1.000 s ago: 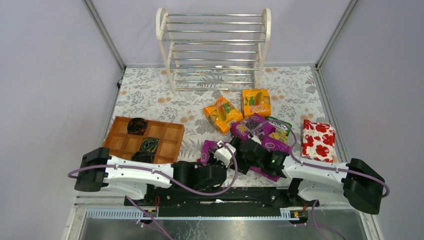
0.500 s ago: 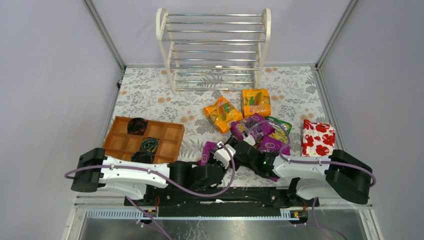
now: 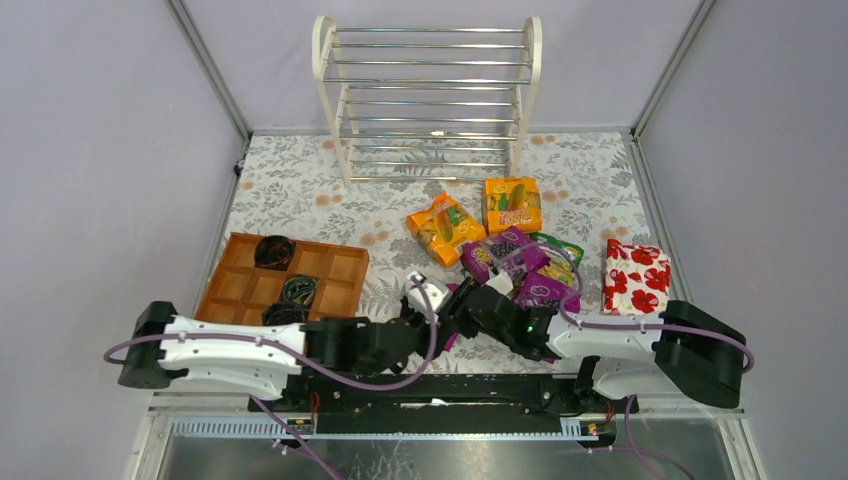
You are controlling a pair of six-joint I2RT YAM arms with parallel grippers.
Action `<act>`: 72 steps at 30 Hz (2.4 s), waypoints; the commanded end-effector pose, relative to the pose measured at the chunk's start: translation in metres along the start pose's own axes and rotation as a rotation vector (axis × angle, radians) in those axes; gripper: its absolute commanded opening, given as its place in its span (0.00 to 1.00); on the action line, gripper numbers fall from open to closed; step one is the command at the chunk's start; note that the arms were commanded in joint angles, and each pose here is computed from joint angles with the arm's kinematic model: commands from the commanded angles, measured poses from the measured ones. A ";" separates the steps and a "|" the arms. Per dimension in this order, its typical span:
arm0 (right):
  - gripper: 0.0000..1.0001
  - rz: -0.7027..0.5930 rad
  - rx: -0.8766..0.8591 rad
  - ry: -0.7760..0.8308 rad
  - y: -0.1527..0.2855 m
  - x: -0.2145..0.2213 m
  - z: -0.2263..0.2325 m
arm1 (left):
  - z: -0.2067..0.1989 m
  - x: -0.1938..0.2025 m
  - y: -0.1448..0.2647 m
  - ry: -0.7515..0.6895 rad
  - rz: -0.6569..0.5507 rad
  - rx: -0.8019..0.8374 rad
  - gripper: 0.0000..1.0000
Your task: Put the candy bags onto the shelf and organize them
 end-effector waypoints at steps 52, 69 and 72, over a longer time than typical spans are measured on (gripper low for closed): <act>0.46 -1.218 -0.650 -0.320 0.045 -0.390 0.366 | 0.123 -0.076 0.091 -0.077 -0.412 -0.525 0.92; 0.47 -1.202 -0.577 -0.423 0.037 -0.444 0.332 | 0.126 -0.077 0.065 -0.078 -0.352 -0.486 0.92; 0.50 -1.188 -0.554 -0.421 0.032 -0.445 0.332 | 0.127 -0.077 0.064 -0.077 -0.351 -0.486 0.92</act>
Point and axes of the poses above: each gripper's point midway between its finger pads, its own y axis back along the fingers, its own z axis along the line the jaws close on, x = y × z, the point moved 6 cm from there along y, back along the fingers, and after that the axes turned 1 degree about y, right-handed, at the moved point
